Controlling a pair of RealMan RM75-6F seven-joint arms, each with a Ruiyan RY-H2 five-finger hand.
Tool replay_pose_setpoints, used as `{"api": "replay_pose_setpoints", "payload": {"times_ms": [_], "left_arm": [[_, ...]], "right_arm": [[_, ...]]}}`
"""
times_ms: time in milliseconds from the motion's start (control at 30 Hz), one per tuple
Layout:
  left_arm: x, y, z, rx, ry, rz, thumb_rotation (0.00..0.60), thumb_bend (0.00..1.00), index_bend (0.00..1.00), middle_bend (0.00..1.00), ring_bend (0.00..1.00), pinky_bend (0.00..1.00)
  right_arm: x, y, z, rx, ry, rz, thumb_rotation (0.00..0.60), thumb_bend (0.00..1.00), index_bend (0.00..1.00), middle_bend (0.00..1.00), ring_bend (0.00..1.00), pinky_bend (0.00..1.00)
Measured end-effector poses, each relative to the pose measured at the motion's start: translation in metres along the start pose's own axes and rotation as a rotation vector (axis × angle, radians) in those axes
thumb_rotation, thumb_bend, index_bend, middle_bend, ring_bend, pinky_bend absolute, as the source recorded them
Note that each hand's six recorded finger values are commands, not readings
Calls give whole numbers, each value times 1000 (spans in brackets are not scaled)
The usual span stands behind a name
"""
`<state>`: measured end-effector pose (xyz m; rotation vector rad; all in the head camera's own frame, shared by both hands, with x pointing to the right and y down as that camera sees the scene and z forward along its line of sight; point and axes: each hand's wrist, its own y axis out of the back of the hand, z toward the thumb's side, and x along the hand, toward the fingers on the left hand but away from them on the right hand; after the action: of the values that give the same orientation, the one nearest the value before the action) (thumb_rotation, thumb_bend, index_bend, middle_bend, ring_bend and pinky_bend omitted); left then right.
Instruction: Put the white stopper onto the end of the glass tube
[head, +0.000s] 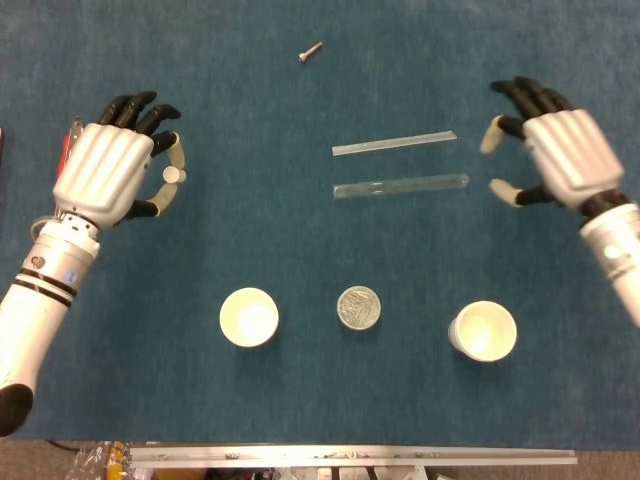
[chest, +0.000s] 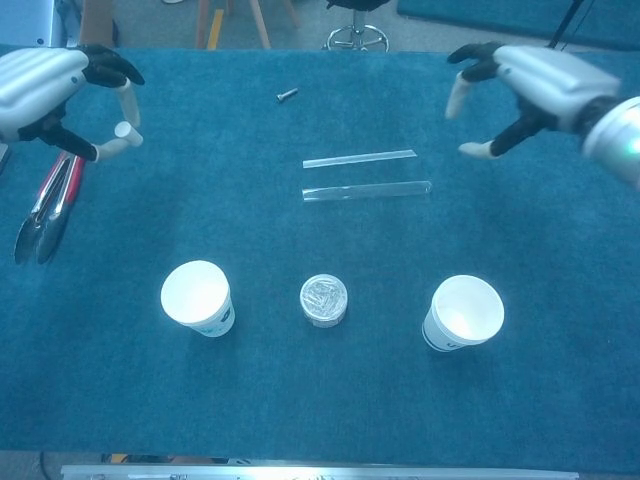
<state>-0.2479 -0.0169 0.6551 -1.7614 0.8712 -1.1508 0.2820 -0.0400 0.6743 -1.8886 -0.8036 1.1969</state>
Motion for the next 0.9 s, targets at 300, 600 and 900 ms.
{"api": "replay_pose_setpoints", "payload": {"times_ms": [300, 600, 900], "left_arm": [[-3, 4, 0, 3, -6, 3, 600, 338, 507, 206, 78, 59], [-5, 4, -5, 8, -3, -2, 600, 338, 507, 206, 77, 59], [-7, 3, -5, 0, -12, -1, 600, 338, 506, 205, 76, 59]], "right_arm": [[-35, -43, 30, 57, -1, 59, 600, 183, 490, 119, 0, 136], [-63, -69, 56, 122, -8, 108, 600, 189, 505, 120, 0, 136], [-80, -79, 78, 180, -10, 132, 600, 188, 505, 120, 0, 136]]}}
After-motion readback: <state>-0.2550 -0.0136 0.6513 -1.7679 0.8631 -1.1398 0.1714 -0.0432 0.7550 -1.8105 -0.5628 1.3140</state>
